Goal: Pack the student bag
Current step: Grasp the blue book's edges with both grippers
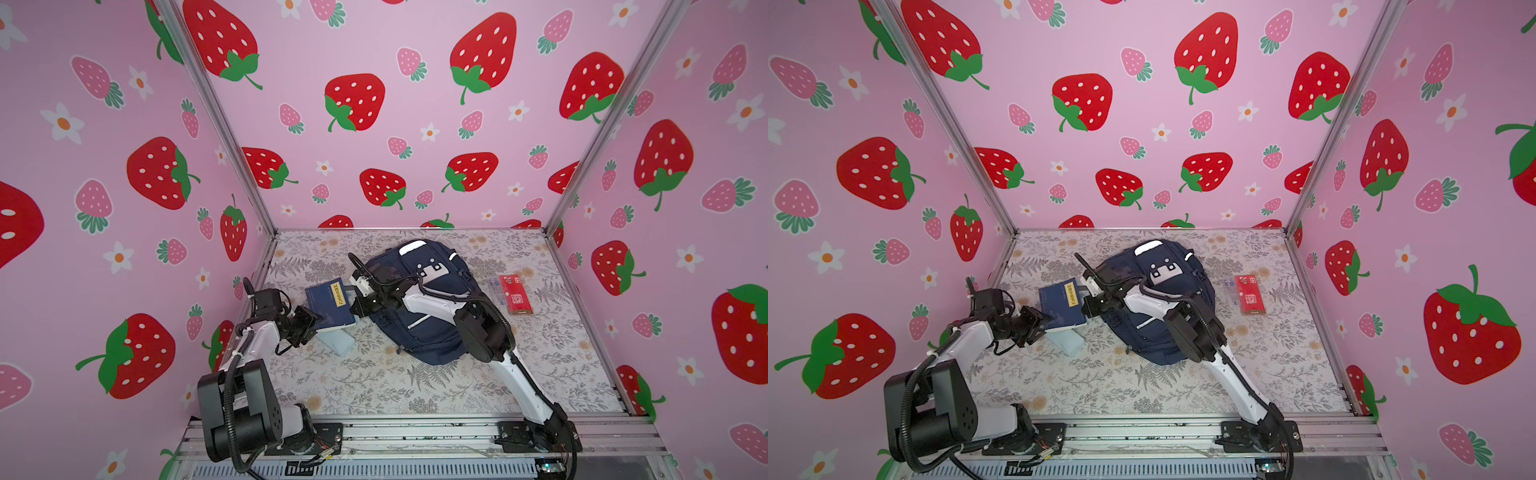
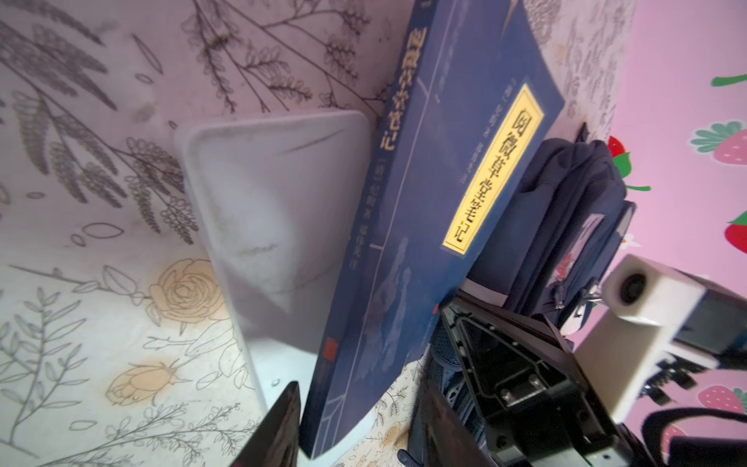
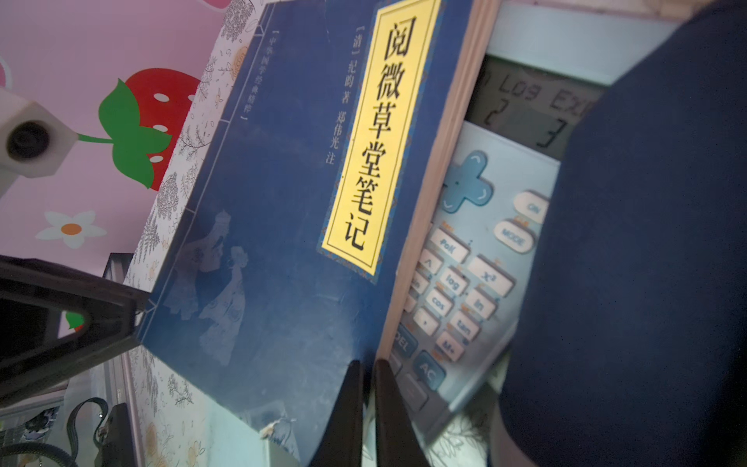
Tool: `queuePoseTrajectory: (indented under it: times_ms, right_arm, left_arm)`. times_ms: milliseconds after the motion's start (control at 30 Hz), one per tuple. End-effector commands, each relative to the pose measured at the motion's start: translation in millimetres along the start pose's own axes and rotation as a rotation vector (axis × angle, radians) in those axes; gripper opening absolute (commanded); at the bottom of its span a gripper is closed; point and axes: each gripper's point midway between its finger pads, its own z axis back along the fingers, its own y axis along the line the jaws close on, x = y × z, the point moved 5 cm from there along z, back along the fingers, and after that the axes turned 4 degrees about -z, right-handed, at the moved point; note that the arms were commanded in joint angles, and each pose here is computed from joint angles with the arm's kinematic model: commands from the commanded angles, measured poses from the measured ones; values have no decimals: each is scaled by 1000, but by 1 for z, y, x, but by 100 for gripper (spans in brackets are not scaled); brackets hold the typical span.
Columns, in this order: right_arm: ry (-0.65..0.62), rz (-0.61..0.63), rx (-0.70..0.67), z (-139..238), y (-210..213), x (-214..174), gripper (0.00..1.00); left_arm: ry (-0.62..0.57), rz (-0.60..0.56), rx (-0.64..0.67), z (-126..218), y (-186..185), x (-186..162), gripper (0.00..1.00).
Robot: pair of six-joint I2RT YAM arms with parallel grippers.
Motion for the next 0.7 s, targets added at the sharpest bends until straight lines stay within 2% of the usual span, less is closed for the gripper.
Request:
queuePoseTrajectory:
  times_ms: [0, 200, 333, 400, 567, 667]
  right_arm:
    - [94, -2, 36, -8, 19, -30, 10]
    - [94, -5, 46, -7, 21, -30, 10]
    - [89, -9, 35, -3, 22, -29, 10]
    - [69, -5, 25, 3, 24, -24, 11]
    - [-7, 12, 19, 29, 41, -4, 20]
    - [-67, 22, -26, 49, 48, 10, 31]
  left_arm:
    - [5, -66, -179, 4, -31, 4, 43]
    - [19, -57, -222, 0, -35, 7, 35]
    - [21, -65, -206, 2, -34, 5, 20]
    - [8, -68, -196, 3, -33, 5, 17]
    - [-3, -92, -169, 7, -33, 7, 9]
    - [-10, -97, -175, 8, -35, 8, 0]
